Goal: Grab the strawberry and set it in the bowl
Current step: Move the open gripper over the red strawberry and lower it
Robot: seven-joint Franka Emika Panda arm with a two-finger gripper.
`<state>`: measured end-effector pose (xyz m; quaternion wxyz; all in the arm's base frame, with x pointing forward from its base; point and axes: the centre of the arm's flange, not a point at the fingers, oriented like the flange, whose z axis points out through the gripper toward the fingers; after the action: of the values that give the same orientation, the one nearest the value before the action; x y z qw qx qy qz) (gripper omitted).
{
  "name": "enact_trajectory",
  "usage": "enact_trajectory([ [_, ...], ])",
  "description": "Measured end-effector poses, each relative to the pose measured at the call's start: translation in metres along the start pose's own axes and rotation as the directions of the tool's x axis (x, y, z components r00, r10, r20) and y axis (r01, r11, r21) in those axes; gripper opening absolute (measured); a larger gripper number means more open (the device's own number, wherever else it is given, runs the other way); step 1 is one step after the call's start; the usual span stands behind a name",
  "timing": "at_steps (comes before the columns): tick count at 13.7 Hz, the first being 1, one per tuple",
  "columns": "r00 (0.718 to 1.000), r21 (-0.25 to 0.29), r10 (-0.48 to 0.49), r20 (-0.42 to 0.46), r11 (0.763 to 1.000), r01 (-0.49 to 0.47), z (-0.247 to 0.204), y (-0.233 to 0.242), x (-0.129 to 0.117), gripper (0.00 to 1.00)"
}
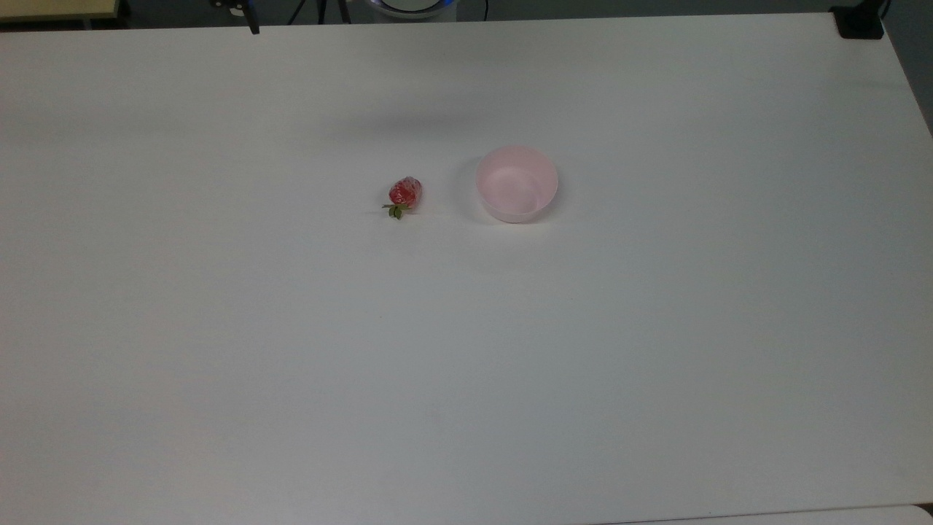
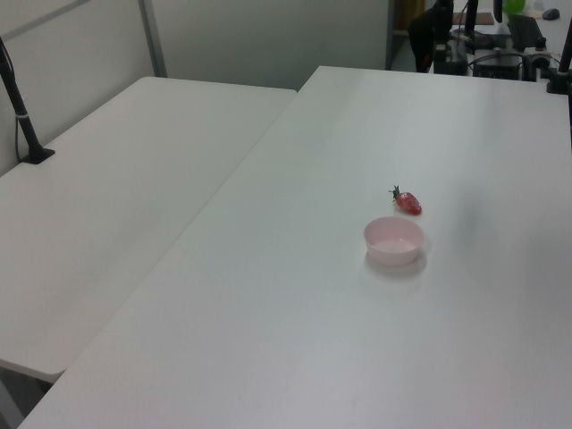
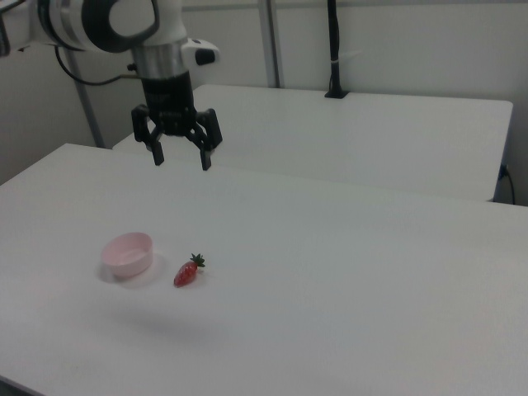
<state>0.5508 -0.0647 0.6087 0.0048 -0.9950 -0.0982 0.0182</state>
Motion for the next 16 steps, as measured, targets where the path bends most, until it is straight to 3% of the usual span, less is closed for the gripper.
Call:
enact_trajectory([
  [3, 0.998, 0.021, -0.002, 0.056, 1.000, 0.001, 0.036, 0.014, -0.006, 1.00],
  [7, 0.995, 0.002, 0.102, 0.007, 0.995, -0.102, 0.117, 0.013, 0.003, 1.00],
  [12, 0.994, 0.010, 0.087, 0.066, 0.996, -0.087, 0.185, -0.007, 0.008, 0.91],
  [16, 0.986, 0.003, 0.147, 0.080, 0.989, -0.148, 0.223, -0.023, 0.026, 1.00],
])
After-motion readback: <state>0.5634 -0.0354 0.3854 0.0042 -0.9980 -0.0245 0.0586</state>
